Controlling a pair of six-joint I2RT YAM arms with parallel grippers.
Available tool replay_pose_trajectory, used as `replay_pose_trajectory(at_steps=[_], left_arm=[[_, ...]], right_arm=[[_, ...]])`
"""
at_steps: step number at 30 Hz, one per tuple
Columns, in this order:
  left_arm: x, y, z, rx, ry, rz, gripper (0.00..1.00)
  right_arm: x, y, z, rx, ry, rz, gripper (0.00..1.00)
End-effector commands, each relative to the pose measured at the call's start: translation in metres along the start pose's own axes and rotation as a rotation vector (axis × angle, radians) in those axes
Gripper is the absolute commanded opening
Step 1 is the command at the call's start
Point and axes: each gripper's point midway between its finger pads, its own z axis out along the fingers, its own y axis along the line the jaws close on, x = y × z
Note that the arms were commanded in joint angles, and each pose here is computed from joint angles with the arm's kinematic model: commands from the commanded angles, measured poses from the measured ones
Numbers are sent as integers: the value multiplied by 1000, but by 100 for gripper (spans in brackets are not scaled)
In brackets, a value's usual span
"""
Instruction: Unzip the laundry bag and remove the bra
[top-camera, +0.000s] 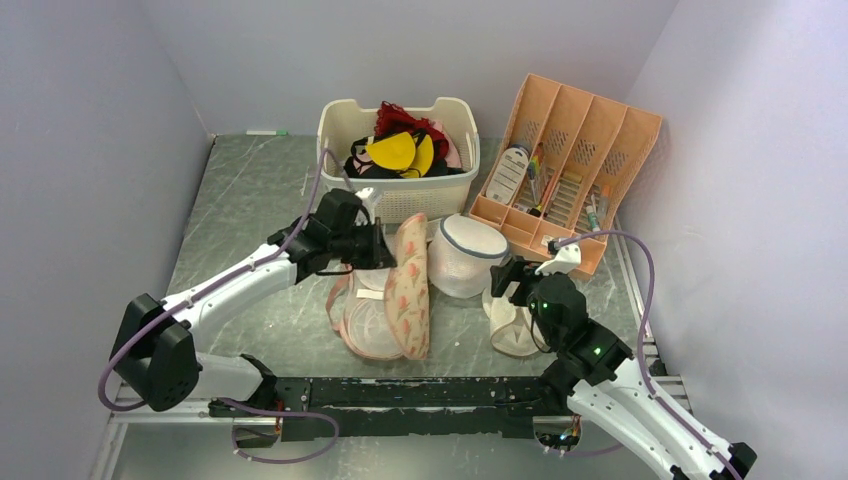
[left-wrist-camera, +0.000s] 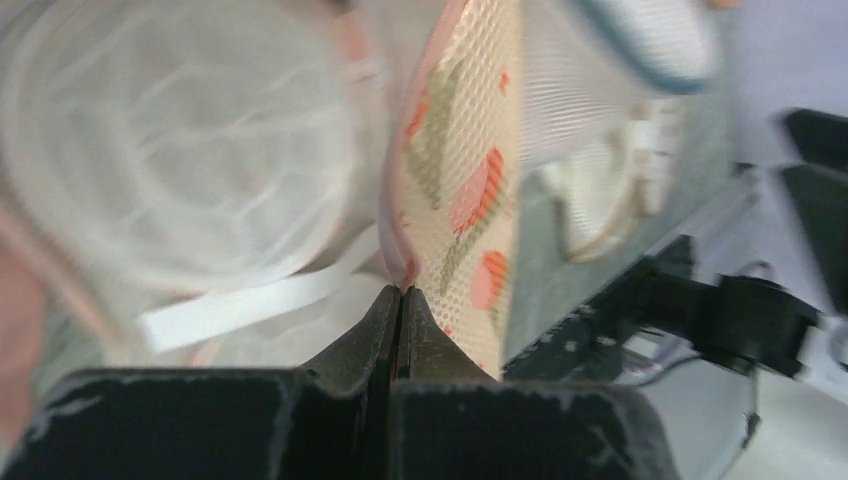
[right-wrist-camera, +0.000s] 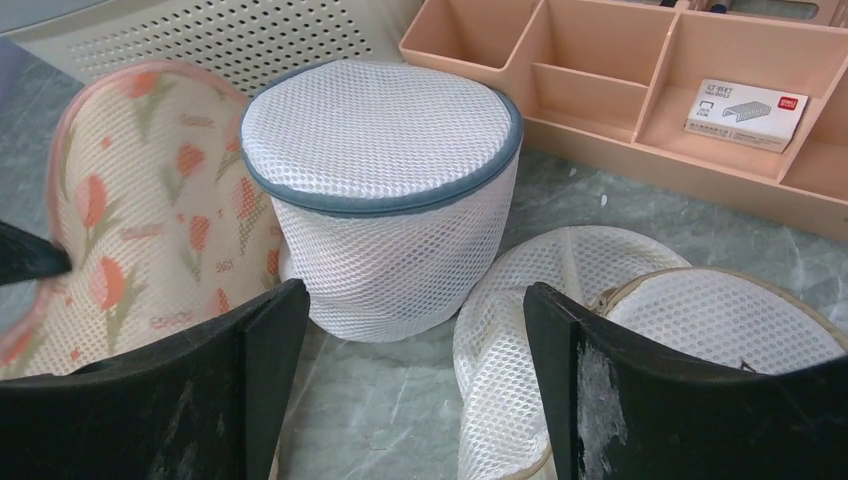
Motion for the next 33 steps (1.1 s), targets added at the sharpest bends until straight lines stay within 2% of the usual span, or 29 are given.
replay_pose_trajectory(at_steps=[1, 10, 22, 24, 27, 28, 29, 31, 33], left_arm=[[24, 71, -13, -262, 42, -66, 7], [30, 152, -37, -680, 89, -34, 7], [35, 196, -29, -901, 163, -14, 8], [34, 194, -28, -898, 171, -15, 22], [26, 185, -32, -867, 135, -20, 55], [22, 180, -35, -849, 117, -22, 62], [18, 174, -38, -825, 99, -24, 77], [11, 161, -43, -773, 67, -21, 96], [5, 147, -47, -709, 39, -18, 100]], right_arm=[[-13, 5, -2, -17, -35, -7, 80], [-11, 7, -1, -24, -24, -8, 80], [-9, 10, -1, -34, -3, -12, 80], [-8, 11, -1, -41, 0, -9, 80], [-6, 12, 0, -48, 2, -11, 80], [-6, 11, 0, -46, 2, -13, 80], [-7, 11, -1, -44, 0, -12, 80], [-7, 11, 0, -41, 1, -12, 80], [-6, 11, 0, -39, 3, -14, 80]])
